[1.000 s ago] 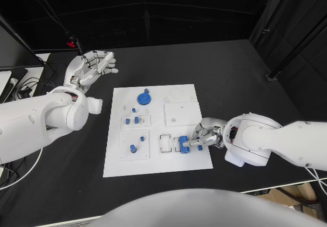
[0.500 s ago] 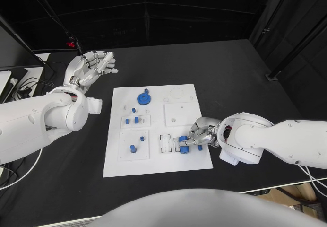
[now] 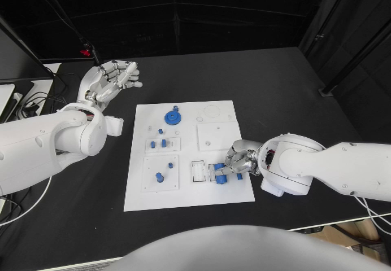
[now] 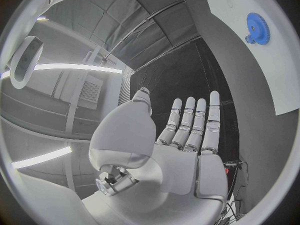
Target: Assemble the parts on the task board
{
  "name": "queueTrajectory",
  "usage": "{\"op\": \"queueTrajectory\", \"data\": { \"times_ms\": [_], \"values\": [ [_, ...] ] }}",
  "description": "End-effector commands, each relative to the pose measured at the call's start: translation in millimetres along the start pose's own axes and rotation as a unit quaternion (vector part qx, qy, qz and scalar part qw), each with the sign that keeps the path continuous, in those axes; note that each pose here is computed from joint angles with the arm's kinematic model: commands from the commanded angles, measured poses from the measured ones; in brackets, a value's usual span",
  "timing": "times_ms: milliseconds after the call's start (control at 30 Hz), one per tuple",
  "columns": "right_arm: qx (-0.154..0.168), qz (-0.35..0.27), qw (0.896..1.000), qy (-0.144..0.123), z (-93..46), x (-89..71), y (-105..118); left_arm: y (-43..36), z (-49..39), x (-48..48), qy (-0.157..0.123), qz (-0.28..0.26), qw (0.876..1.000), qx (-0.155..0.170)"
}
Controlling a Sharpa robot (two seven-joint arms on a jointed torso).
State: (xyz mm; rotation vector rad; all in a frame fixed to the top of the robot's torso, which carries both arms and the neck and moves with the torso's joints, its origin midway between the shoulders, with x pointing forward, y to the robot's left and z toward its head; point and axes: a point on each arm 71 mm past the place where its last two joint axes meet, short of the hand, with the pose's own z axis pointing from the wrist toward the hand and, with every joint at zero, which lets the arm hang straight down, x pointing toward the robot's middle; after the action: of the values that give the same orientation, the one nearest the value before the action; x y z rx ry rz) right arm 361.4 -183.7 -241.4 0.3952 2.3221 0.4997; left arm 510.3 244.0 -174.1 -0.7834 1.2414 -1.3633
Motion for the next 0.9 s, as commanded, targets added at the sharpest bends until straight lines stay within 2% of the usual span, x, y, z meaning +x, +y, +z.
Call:
{"op": "queueTrajectory", "data": {
  "times_ms": [33, 400, 600, 900],
  "values": [
    [0.003, -0.01, 1.0, 0.012, 1.1, 5.5, -1.5, -1.3, 0.1, 0.4, 0.004, -0.004, 1.0, 0.003],
    [-0.014, 0.019, 1.0, -0.007, 0.7, 2.6, -0.6, -1.2, 0.3, 0.2, 0.004, -0.004, 1.0, 0.003],
    [-0.018, 0.057, 0.998, -0.003, 0.8, 2.7, -0.9, -1.0, 0.2, -0.3, 0.004, -0.003, 1.0, 0.003],
    [-0.012, 0.077, 0.997, 0.002, 2.2, 2.7, -2.7, -0.8, 0.2, -0.7, 0.003, -0.003, 1.0, 0.002]
  ]
}}
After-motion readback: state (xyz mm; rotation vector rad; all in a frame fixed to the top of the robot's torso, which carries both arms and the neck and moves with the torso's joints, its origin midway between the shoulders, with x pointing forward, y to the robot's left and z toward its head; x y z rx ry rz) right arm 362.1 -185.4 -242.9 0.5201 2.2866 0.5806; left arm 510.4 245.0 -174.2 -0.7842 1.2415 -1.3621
